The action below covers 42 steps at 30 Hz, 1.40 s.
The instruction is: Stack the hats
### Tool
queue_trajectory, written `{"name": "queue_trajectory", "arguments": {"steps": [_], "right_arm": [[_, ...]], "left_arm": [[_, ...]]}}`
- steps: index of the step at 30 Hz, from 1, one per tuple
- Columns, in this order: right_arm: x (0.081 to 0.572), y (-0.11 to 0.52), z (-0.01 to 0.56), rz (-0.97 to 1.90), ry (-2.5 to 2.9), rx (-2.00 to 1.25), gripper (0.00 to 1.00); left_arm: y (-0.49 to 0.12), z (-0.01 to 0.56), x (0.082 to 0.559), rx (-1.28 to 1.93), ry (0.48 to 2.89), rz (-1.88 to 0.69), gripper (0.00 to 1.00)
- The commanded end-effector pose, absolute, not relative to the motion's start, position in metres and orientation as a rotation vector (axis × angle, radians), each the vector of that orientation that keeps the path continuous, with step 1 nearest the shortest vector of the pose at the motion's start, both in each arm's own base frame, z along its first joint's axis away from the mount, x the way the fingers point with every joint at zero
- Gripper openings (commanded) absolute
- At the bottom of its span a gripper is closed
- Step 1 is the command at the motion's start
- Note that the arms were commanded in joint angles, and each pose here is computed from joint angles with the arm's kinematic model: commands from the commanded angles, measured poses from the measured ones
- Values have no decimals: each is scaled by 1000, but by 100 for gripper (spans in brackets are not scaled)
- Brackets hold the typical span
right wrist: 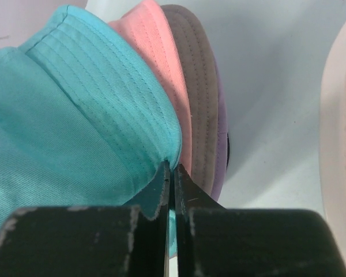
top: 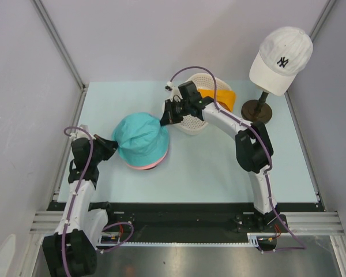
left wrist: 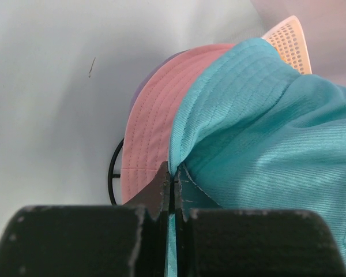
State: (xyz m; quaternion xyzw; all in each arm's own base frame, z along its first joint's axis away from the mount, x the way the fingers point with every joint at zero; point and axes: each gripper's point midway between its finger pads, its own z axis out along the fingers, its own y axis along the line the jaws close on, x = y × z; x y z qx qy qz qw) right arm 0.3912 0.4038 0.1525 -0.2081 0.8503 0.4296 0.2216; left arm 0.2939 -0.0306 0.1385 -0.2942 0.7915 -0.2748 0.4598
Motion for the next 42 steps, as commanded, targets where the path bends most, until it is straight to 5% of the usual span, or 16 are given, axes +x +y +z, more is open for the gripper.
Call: {"name": "queue_trajectory", "arguments": {"steps": [1, 9, 13, 19, 21, 25, 34, 42], "right_arm": [[383, 357, 81, 877, 2569, -535, 0], [367, 368, 114, 944, 2478, -600, 0], [359, 374, 135, 989, 2438, -609, 5], [365, 365, 151, 978, 2390, -619, 48], [366, 358, 159, 970, 2367, -620, 60], [366, 346, 173, 949, 2334, -606, 69], [366, 296, 195, 854, 2305, -471, 73], [405, 190, 223, 408, 2241, -116, 73]], "left_arm": [[-20, 74, 264, -855, 2143, -548, 0], [-21, 114, 276, -794, 2059, -580, 0], [-21, 137, 286, -777, 2041, -598, 25], [-4, 148, 281, -854, 2026, -487, 69], [1, 155, 277, -877, 1998, -461, 77], [18, 171, 271, -934, 1934, -380, 93], [38, 173, 256, -1007, 1930, -237, 100], [55, 217, 260, -924, 1873, -127, 100]]}}
